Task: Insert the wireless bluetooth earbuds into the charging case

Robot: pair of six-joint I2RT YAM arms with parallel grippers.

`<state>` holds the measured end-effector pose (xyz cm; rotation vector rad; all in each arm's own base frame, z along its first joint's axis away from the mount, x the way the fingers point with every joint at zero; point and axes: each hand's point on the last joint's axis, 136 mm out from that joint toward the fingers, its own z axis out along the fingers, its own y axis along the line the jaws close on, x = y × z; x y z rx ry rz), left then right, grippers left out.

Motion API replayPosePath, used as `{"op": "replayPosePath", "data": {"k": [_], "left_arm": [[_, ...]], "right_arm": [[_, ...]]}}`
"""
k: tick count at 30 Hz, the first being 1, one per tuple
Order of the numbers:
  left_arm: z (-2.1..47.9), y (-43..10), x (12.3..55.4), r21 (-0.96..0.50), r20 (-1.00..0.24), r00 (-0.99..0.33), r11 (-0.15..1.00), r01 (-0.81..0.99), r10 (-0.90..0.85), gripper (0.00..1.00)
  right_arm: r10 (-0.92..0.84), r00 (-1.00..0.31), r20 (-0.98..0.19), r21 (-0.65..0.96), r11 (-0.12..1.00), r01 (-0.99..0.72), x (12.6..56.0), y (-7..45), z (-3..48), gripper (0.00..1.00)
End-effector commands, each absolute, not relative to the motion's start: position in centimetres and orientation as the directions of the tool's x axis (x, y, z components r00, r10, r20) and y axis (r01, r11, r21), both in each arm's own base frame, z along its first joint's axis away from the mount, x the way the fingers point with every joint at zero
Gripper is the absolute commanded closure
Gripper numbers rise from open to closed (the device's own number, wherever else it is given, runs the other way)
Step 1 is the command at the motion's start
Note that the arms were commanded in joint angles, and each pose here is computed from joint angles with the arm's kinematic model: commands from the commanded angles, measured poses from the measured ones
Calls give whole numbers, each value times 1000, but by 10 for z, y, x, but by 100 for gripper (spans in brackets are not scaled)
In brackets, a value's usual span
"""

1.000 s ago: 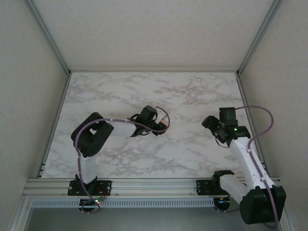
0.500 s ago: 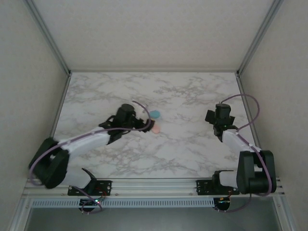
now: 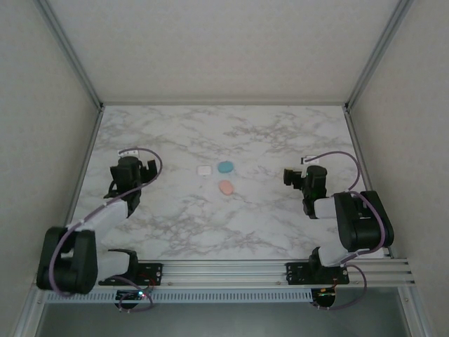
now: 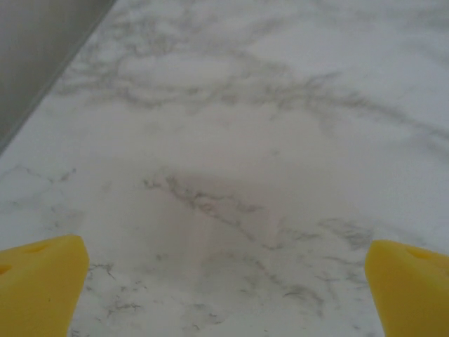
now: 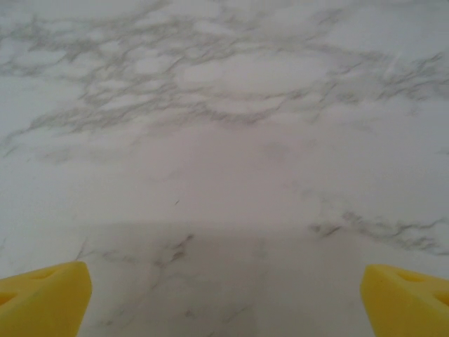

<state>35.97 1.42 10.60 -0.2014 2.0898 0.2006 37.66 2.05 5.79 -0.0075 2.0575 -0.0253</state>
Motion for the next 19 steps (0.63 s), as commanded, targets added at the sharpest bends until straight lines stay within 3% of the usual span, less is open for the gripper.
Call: {"op": "replayPosePath", "data": {"k": [1,8,19], "left_arm": [[120,7,384,20,-934,-356,986,-168,-41,0],[92,-8,393,-61,-940,-335,998,-27,-66,0],[91,10,397,-51,-929,-357,988,-144,-100,0]], "right_arm": [[16,-381,-924,-9,998,65,392,10,83,1],[15,-379,-925,-10,998,64,392,10,84,1],[15,-380,-925,-10,998,62,392,11,84,1]]}}
